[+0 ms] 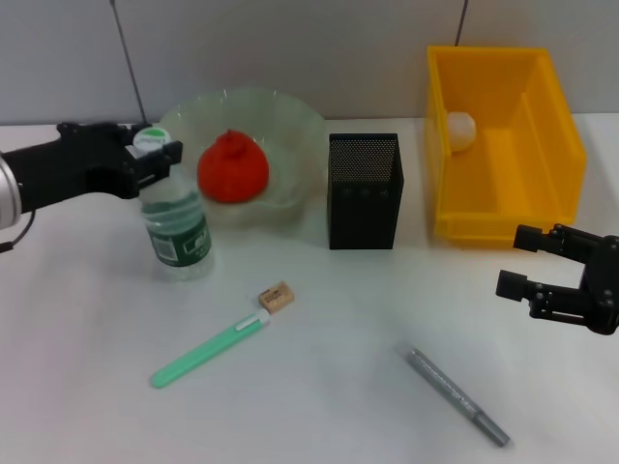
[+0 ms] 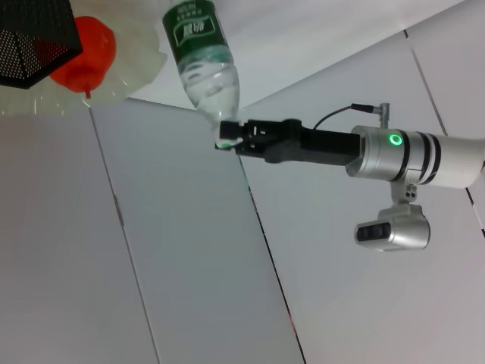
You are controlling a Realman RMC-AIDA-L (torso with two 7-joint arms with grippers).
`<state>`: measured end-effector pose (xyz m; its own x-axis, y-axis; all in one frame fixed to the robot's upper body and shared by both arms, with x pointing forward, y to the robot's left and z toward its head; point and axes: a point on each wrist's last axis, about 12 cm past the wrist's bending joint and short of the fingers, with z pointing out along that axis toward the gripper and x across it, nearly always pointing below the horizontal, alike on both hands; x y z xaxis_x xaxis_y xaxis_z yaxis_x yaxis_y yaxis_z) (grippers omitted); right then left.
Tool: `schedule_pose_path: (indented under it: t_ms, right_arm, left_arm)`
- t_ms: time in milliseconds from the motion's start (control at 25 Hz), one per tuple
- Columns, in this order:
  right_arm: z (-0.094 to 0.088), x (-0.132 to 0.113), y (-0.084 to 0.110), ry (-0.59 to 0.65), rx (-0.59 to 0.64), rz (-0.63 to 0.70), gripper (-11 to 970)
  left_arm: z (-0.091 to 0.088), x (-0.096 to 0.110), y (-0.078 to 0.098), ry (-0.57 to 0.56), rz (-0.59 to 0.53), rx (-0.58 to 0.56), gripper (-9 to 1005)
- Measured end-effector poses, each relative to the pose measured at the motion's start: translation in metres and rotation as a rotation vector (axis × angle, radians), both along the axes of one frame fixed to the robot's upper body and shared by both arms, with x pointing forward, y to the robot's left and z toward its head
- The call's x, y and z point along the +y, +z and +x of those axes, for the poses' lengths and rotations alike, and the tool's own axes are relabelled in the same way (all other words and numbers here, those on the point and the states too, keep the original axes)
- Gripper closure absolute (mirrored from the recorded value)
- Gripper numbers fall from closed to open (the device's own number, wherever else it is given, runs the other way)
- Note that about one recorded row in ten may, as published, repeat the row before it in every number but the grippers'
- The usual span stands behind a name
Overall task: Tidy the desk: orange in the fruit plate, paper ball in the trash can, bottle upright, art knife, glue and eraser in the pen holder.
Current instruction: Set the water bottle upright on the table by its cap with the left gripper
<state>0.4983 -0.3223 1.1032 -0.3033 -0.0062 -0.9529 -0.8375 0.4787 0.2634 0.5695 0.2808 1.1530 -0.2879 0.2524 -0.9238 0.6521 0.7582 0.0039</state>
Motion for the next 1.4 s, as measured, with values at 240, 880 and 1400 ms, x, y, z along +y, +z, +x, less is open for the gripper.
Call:
schedule_pose_path:
  t_ms: [240, 880, 1400]
  right_arm:
    - [0.0, 0.001, 0.0, 0.001, 0.001, 0.0, 129]
    - [0.0, 0.002, -0.001, 0.004, 0.003, 0.002, 129]
    - [0.0, 0.002, 0.0, 0.009, 0.004, 0.003, 129]
  left_arm:
    - [-0.003, 0.009, -0.006, 0.025, -0.03, 0.006, 464]
    - [-0.009, 0.011, -0.013, -0.011, -0.058, -0.018, 438]
    - [-0.011, 0.017, -0.015, 0.01, -0.09, -0.014, 314]
